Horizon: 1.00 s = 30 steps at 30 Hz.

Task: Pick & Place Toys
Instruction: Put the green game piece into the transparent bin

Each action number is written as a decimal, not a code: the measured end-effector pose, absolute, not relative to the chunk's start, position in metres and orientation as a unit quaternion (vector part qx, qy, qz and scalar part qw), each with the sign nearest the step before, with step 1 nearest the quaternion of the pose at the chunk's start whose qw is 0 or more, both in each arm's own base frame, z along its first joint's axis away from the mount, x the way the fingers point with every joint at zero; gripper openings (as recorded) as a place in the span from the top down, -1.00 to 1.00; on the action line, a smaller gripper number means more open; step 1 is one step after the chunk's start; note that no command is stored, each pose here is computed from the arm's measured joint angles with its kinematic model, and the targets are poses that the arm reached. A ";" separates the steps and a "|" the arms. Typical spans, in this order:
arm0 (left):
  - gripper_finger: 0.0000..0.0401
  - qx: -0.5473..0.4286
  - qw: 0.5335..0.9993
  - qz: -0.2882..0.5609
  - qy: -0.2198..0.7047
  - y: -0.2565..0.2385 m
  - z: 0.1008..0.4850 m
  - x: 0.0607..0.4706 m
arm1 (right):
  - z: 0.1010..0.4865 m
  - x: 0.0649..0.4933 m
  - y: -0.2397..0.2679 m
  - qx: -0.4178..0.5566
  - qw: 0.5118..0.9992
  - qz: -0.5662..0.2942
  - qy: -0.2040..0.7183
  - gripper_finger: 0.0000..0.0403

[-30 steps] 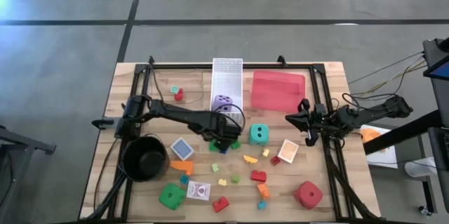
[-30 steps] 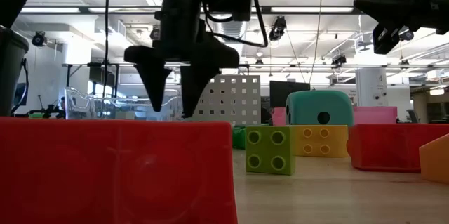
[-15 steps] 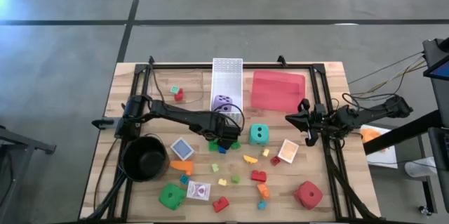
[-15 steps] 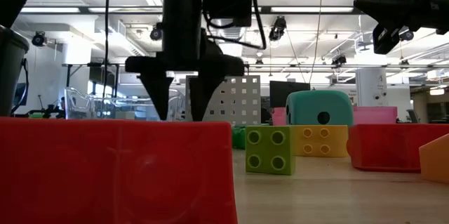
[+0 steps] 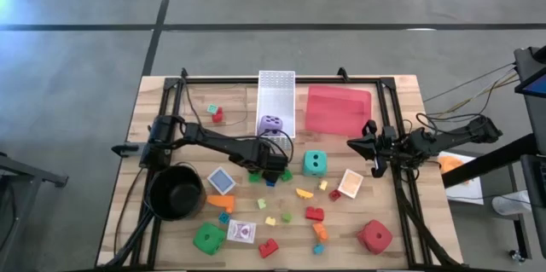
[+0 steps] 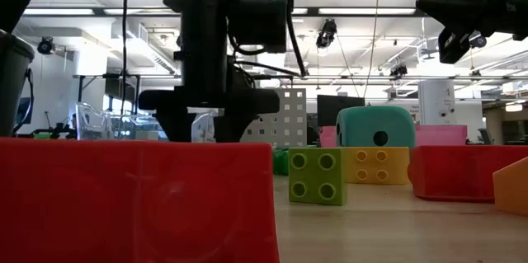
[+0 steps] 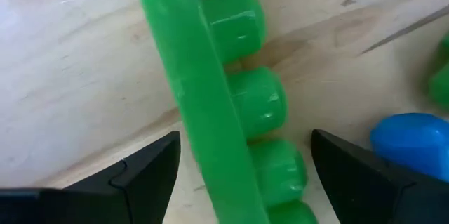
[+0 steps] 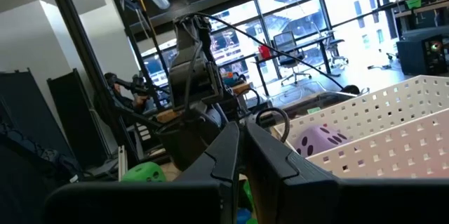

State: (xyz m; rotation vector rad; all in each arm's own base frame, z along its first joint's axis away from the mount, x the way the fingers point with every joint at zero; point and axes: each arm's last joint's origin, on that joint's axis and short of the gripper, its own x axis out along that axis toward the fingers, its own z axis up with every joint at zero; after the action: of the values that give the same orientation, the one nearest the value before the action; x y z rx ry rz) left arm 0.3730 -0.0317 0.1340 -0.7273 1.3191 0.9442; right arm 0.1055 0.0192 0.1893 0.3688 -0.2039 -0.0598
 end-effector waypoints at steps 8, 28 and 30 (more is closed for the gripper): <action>-0.10 -0.298 0.639 0.390 0.592 -0.031 0.132 0.372 | 0.189 0.106 0.019 0.183 0.977 -0.030 -0.101 0.90; 0.15 -0.305 0.664 0.317 0.605 -0.040 0.186 0.354 | 0.189 0.106 0.019 0.183 0.977 -0.030 -0.101 0.90; 0.15 -0.303 0.673 0.309 0.600 -0.042 0.202 0.347 | 0.189 0.106 0.019 0.183 0.977 -0.030 -0.101 0.90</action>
State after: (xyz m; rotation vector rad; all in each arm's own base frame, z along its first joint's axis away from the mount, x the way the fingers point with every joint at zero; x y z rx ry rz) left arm 0.3468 -0.0422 0.2017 -0.6821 1.3520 0.6953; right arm 0.1056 0.0191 0.1893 0.3687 -0.2040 -0.0602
